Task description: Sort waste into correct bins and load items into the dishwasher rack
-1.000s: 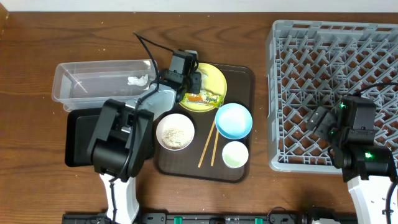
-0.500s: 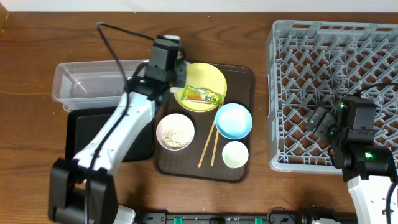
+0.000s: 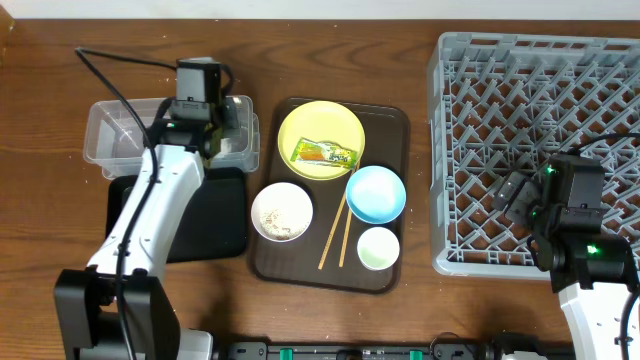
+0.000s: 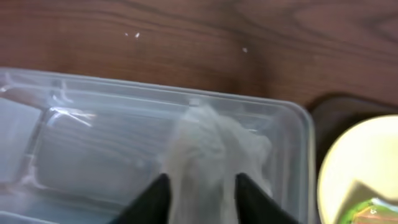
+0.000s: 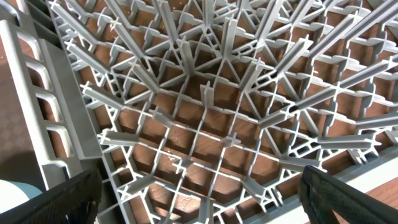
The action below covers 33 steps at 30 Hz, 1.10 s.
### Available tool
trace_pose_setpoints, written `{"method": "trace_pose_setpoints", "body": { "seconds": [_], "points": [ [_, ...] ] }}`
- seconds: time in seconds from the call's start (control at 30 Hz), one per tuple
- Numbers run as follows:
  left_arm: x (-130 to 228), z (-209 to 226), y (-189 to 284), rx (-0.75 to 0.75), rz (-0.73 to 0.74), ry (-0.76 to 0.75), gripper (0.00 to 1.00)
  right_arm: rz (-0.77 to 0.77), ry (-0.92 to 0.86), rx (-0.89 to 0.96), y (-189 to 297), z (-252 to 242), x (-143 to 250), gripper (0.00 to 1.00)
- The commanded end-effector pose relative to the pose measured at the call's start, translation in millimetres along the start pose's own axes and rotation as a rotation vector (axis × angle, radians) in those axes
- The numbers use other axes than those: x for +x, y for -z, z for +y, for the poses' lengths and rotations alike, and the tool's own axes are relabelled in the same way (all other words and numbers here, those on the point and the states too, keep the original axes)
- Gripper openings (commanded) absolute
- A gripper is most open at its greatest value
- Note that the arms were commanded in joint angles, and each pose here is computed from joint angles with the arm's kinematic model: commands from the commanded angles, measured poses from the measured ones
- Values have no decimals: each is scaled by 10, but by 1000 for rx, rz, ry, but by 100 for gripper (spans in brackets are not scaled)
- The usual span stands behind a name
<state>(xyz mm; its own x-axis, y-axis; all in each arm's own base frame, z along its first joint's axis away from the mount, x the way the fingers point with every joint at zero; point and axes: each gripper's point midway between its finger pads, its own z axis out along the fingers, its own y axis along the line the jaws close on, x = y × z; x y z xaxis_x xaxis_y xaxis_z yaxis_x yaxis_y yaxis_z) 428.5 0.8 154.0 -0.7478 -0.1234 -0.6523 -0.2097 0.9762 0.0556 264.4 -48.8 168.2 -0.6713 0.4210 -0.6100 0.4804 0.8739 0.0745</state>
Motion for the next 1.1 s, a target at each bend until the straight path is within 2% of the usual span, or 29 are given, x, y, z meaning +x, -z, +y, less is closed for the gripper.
{"method": "trace_pose_setpoints", "body": {
  "seconds": [0.0, 0.13, 0.2, 0.3, 0.37, 0.53, 0.83, 1.07],
  "points": [
    [-21, -4, 19, 6, -4, 6, 55, -21, -29, 6, 39, -27, -76, 99],
    [23, -249, 42, 134, 18, -19, 57, -21, -29, 6, 39, -27, -76, 99],
    [67, -481, 89, 250, 31, -84, 57, -21, -30, 6, 39, -27, -76, 99],
    [161, -842, 212, 424, 39, -215, 63, -21, -29, 6, 39, -27, -76, 99],
    [214, -987, 273, 479, 42, -264, 67, -21, -30, 6, 39, -26, -77, 99],
    [355, -1230, 352, 520, 57, -322, 71, -20, -30, 6, 39, -26, -76, 99],
    [971, -1629, 287, 613, 105, -851, 75, -20, -30, 5, 39, -26, -74, 99],
    [1332, -1773, -18, 638, 196, -925, 76, -17, -29, -1, 39, -15, -71, 99]
  ]
}}
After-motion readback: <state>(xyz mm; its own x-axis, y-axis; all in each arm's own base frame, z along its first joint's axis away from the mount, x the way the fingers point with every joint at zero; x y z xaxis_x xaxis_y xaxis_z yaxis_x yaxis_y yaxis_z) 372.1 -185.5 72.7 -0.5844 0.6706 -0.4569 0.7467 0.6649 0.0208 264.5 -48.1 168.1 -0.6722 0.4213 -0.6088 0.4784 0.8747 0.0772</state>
